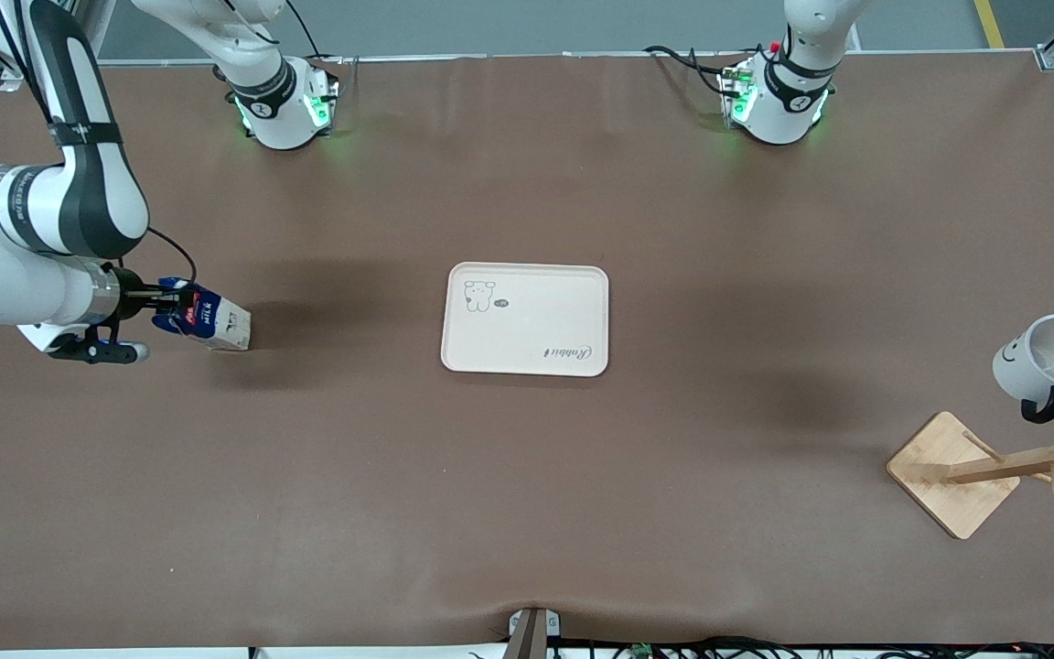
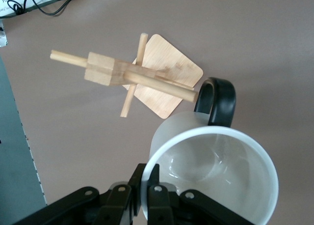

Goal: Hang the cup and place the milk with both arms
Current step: 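Hang the mug handle on the stand peg while the right gripper carries the carton, then release the carton and mug, opening both grippers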

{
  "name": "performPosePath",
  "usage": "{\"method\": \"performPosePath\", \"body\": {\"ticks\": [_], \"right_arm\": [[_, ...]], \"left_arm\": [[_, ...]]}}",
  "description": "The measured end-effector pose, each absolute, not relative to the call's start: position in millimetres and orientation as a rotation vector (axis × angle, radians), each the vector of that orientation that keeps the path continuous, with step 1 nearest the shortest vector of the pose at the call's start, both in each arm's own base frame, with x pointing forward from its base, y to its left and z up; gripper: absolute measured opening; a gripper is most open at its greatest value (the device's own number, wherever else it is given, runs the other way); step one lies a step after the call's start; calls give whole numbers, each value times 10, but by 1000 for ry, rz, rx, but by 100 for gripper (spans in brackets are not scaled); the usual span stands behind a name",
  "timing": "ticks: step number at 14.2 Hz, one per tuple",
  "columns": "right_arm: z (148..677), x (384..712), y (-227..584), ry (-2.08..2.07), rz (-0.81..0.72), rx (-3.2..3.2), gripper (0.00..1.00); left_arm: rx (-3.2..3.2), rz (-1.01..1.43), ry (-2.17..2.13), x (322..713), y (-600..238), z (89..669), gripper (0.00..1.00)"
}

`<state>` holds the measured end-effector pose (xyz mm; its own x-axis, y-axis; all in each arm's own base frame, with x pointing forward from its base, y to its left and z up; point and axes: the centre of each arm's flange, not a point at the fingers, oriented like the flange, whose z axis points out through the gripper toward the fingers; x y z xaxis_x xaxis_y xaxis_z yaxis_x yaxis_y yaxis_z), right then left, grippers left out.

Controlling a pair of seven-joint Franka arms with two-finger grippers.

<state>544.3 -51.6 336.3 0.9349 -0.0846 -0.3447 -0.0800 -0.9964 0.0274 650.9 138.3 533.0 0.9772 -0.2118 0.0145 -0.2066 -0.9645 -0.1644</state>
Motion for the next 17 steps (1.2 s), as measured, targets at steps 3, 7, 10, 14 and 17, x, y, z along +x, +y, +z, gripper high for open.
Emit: {"method": "performPosePath", "body": {"ticks": [3,7,10,14,17], "right_arm": [[3362,5348,-524,-130,-513,3084,47],[3352,5262,-539,-116,-484,3091,53],[3163,5212,-550,-112,-504,3089,82],[3175,5239,-553,-108,-497,3090,100],[3603,5497,-477,-125,-421,3138,100]], "left_arm": [[-2959,-76,320,6541,1483,5289,7],[-2962,-111,335,6603,1630,5250,7],[-2962,-144,318,6649,1789,5189,7],[-2969,-202,317,6748,1861,5050,22],[-3001,-227,302,6768,1810,5075,52]]}}
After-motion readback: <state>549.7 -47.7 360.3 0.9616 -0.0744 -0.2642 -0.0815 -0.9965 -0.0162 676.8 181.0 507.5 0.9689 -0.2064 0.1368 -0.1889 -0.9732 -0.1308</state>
